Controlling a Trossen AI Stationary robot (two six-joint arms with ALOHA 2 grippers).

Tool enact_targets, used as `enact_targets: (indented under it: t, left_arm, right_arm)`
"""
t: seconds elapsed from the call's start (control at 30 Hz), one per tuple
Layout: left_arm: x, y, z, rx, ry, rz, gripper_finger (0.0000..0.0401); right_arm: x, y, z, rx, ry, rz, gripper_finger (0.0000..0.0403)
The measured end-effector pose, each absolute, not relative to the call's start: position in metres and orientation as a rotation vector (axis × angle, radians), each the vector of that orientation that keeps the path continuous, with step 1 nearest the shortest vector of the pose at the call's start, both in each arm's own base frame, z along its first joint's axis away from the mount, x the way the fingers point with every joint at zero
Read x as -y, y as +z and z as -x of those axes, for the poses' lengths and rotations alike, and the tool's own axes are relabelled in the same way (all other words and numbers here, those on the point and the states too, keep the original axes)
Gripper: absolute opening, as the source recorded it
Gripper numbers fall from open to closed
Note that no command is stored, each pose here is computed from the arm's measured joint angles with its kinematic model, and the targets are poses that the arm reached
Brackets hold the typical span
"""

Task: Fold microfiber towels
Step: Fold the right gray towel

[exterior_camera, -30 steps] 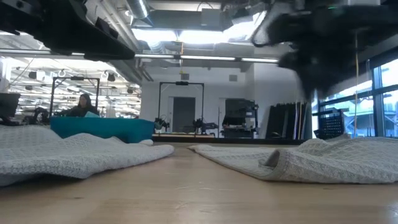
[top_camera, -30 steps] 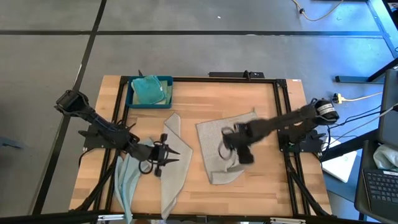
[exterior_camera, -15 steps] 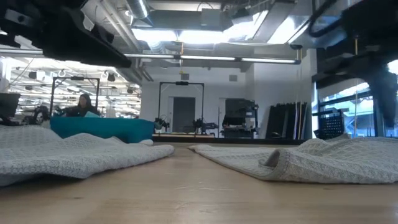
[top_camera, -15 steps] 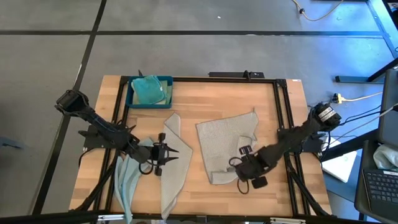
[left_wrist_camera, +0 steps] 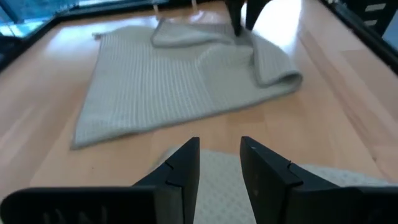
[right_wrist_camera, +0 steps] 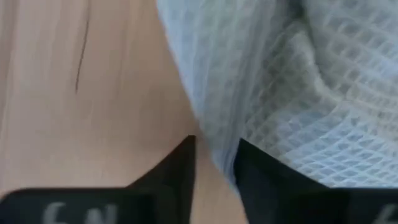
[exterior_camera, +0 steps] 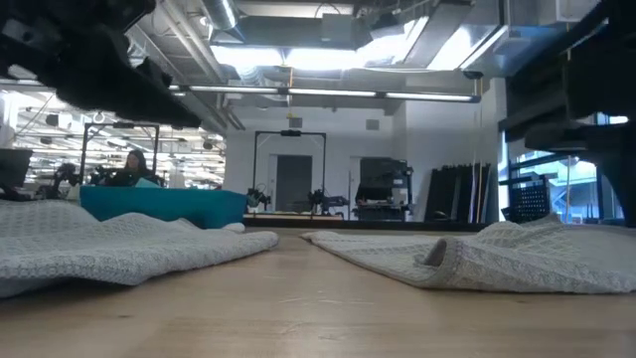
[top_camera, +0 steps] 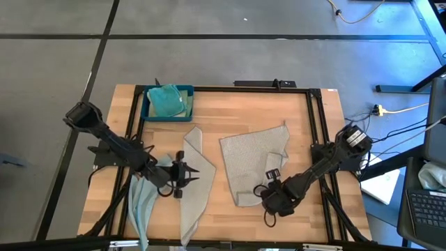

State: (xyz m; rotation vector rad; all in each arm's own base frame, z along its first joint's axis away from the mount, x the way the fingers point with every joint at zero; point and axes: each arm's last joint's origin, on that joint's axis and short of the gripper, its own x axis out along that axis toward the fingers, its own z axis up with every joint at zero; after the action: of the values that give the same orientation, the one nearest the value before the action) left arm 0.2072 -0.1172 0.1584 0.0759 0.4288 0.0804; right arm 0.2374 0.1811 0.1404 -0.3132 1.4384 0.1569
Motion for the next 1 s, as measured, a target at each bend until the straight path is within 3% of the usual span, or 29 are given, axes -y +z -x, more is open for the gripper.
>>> enact_targets:
  t: [0.13,0.27,0.37,0.47,0.63,0.83,1.0]
  left_arm:
    - [0.125,0.148,-0.206,-0.449,0.110,-0.056,0.0108]
    - [0.132,0.142,-0.206,-0.433,0.109,-0.022,0.0108]
    - [0.137,0.142,-0.207,-0.404,0.094,0.003,0.0108]
    - [0.141,0.144,-0.206,-0.384,0.076,0.014,0.0108]
    - [0.143,0.145,-0.204,-0.376,0.070,0.014,0.0108]
    - [0.143,0.145,-0.204,-0.374,0.069,0.012,0.0108]
    - [0.143,0.145,-0.205,-0.375,0.069,0.008,0.0108]
  right_arm:
    - [-0.194,0.157,-0.255,-1.290,0.071,0.183,0.0016]
    - [-0.212,0.183,-0.281,-1.047,0.082,-0.002,0.0012]
    - [-0.219,0.191,-0.287,-0.987,0.121,-0.055,0.0006]
    - [-0.221,0.190,-0.285,-0.954,0.038,-0.110,0.0008]
    - [-0.232,0.176,-0.282,-0.938,0.082,-0.150,0.0049]
    - [-0.257,0.166,-0.287,-0.886,0.290,-0.198,0.0134]
    - [-0.260,0.166,-0.273,-0.960,0.275,-0.166,0.0186]
